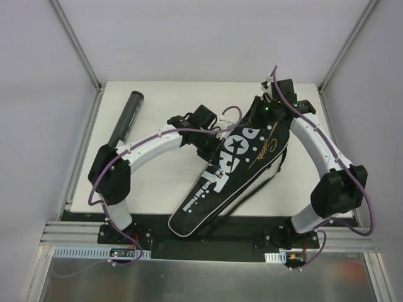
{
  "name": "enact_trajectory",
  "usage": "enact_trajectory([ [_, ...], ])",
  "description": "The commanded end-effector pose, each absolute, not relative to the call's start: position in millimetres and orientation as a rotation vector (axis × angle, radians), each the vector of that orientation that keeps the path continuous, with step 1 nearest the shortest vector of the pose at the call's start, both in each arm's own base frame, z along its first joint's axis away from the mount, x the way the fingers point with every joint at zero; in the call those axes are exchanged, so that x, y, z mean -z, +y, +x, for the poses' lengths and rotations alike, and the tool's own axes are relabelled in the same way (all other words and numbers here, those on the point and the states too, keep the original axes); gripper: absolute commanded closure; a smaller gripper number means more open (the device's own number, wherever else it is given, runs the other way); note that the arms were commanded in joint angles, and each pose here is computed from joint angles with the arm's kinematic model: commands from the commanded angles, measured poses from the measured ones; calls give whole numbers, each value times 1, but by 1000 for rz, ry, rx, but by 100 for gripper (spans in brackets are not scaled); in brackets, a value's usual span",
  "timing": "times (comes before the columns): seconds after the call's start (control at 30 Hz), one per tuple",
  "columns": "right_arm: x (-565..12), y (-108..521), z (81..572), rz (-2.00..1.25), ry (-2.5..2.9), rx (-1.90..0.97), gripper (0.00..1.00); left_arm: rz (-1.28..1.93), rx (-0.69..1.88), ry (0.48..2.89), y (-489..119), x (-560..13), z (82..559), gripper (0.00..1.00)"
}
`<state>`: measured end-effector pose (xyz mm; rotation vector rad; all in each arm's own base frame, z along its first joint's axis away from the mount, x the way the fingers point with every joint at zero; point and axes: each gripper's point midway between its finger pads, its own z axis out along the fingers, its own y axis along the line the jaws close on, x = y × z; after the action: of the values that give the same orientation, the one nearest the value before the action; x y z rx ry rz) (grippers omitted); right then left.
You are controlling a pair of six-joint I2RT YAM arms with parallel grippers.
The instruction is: Pack up the badminton gear
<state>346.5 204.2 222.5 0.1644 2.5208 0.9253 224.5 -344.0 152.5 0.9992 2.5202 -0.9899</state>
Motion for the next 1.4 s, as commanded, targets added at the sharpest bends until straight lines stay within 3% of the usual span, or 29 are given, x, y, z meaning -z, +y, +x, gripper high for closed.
enact_trajectory([
  [0.0,-258,194,355,227,2441,-1004,100,953,1034,2527,-344,-155,233,100],
  [0.03,-256,186,352,270,2458,-1006,99,966,1043,2522,-344,-154,233,100],
  [0.1,-254,153,353,380,2445,-969,82,992,1079,2509,-346,-156,230,96],
  [0.13,-239,140,346,443,2489,-938,74,1000,1094,2507,-347,-157,227,88],
  [0.17,-232,114,347,504,2488,-892,58,1001,1097,2505,-347,-157,227,75],
  [0.2,-224,105,342,530,2515,-862,52,1009,1098,2505,-347,-157,224,62],
  [0.27,-196,75,329,618,2593,-793,40,1030,1092,2490,-347,-158,222,54],
  [0.4,-148,46,306,736,2726,-656,28,1112,1056,2456,-351,-155,213,46],
  [0.63,-118,36,283,866,2786,-606,25,1306,737,2460,-375,-107,188,43],
  [0.8,-108,49,277,853,2804,-732,43,1273,700,2519,-387,-92,186,55],
  [0.87,-97,51,276,839,2829,-749,44,1281,719,2531,-390,-88,184,52],
  [1.0,-87,49,281,838,2845,-749,42,1326,675,2537,-395,-72,182,31],
  [1.03,-88,51,283,839,2841,-779,41,1346,661,2543,-396,-66,180,29],
  [1.37,-101,45,275,822,2831,-706,41,1422,329,2442,-414,-35,183,32],
])
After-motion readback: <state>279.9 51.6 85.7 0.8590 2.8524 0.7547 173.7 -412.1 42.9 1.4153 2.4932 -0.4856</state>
